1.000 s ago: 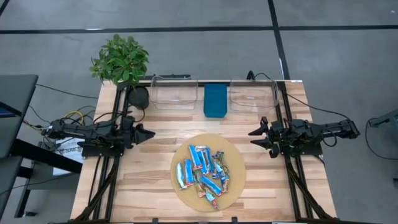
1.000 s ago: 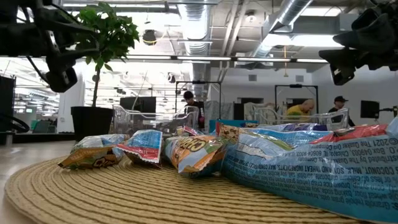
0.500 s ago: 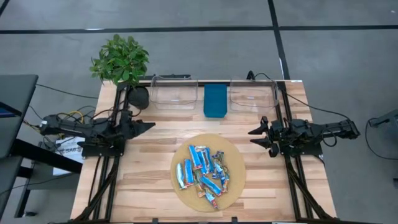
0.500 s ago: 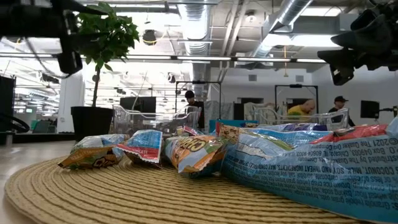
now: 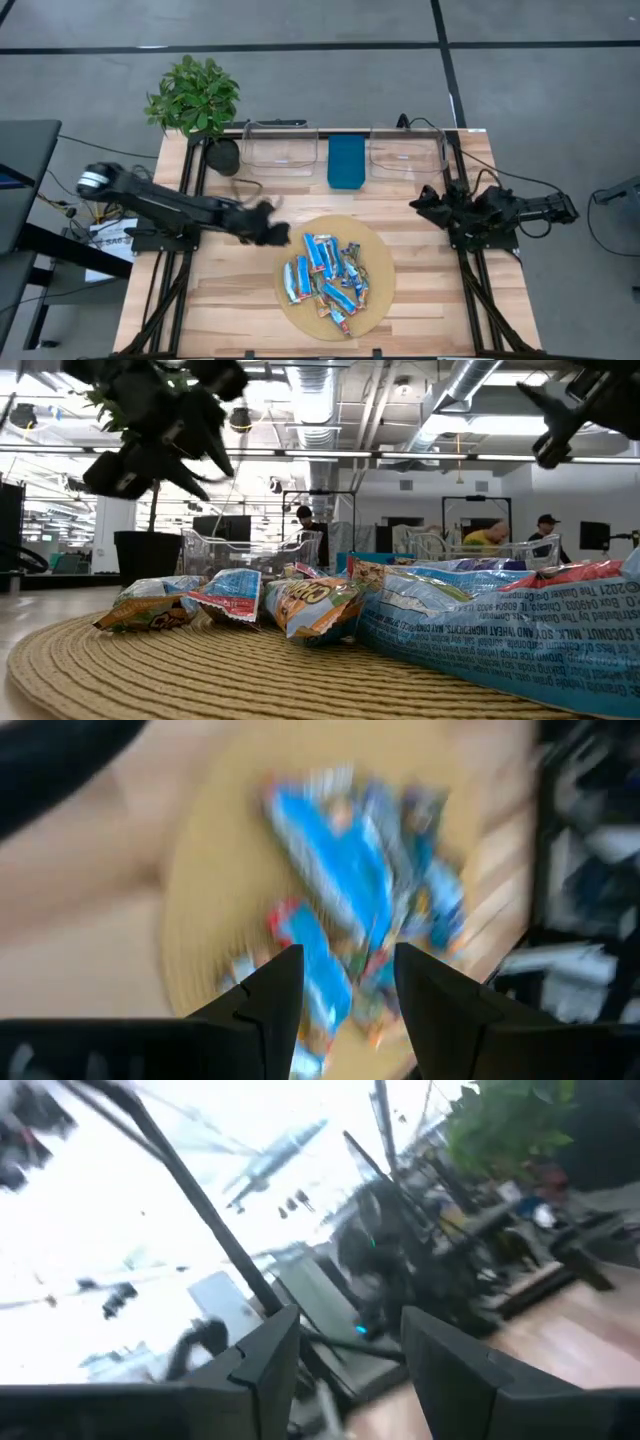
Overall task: Pick and place Granola Bars by type
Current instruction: Put the yellow granola bar into the left transparent bin
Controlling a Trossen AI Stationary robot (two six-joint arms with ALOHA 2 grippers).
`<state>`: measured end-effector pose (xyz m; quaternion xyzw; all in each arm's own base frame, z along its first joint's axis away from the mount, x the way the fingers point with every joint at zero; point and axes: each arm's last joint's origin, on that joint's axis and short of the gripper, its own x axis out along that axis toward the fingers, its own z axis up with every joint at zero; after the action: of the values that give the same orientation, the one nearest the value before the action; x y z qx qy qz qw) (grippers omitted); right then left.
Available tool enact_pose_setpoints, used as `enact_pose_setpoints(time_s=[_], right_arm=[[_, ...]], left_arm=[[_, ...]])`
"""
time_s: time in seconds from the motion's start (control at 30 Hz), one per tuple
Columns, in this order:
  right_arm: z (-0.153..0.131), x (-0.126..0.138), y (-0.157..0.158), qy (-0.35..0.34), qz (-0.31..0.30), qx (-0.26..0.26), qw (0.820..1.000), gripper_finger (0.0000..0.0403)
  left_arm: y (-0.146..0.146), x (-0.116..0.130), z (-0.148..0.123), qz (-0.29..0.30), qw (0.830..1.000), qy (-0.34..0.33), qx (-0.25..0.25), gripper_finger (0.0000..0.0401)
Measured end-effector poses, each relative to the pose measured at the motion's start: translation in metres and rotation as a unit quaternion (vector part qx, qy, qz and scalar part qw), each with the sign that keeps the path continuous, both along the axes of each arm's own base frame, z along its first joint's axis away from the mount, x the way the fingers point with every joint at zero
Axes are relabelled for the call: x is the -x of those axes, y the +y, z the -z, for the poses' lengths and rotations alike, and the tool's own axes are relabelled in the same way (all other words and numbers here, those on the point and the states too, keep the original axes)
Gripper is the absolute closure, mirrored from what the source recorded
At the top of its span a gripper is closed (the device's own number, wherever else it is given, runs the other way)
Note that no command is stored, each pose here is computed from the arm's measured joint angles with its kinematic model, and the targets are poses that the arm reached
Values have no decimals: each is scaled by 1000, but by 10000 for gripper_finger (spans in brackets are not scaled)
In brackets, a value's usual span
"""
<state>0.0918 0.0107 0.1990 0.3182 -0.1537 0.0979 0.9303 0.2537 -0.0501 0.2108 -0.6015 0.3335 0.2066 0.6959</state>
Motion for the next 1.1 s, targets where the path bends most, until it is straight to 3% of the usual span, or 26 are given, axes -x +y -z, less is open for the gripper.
enact_pose_setpoints(time_s=[0.13, 0.23, 0.47, 0.6, 1.1], right_arm=[[-4, 2, 0, -21, -7, -22, 1000, 234], [-4, 2, 0, -19, -16, -40, 999, 234], [-1, 0, 0, 0, -22, -48, 999, 234], [1, 0, 0, 10, -22, -47, 999, 234], [2, -1, 0, 15, -22, -46, 999, 234]], left_arm=[[-24, -33, 17, 45, 997, 55, 33, 251], [-40, -48, 26, 55, 993, 100, 30, 251], [-63, -46, 29, 6, 977, 214, -18, 251], [-69, -42, 31, -25, 973, 228, -14, 251], [-75, -62, 67, -1, 972, 233, 10, 251]])
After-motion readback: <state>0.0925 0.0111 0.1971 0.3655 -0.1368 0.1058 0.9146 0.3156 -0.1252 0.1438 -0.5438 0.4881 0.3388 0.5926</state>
